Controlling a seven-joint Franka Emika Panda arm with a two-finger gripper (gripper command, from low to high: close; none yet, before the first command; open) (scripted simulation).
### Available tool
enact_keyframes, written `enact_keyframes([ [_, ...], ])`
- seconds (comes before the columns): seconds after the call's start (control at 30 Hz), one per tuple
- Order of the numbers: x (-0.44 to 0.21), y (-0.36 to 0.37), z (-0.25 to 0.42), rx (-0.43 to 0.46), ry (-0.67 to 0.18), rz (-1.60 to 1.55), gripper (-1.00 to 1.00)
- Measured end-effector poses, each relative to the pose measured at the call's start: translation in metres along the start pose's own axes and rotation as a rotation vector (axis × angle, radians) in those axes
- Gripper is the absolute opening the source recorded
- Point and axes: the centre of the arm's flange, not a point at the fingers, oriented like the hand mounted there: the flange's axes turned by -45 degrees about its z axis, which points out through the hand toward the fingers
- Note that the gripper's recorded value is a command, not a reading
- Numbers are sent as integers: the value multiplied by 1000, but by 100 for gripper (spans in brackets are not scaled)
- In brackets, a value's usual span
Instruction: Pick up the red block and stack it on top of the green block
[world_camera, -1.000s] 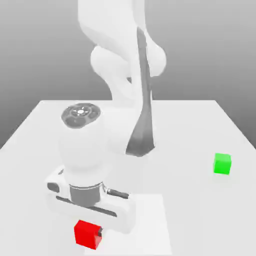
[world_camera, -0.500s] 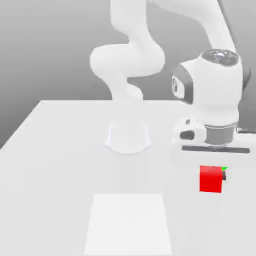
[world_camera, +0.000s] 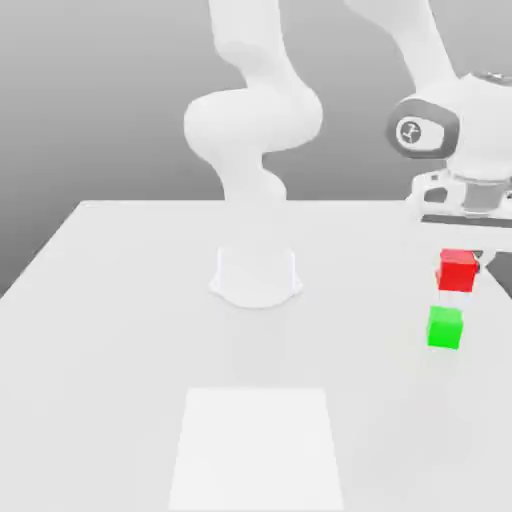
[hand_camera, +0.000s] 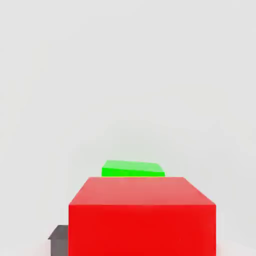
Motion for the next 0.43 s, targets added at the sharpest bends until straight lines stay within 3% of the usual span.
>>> enact_keyframes([
  [0.37, -2, 1, 53, 1, -4, 0, -100],
  [0.4, -3, 2, 57, 1, -6, -2, 100],
  [0.43, -3, 2, 57, 1, -6, -2, 100],
])
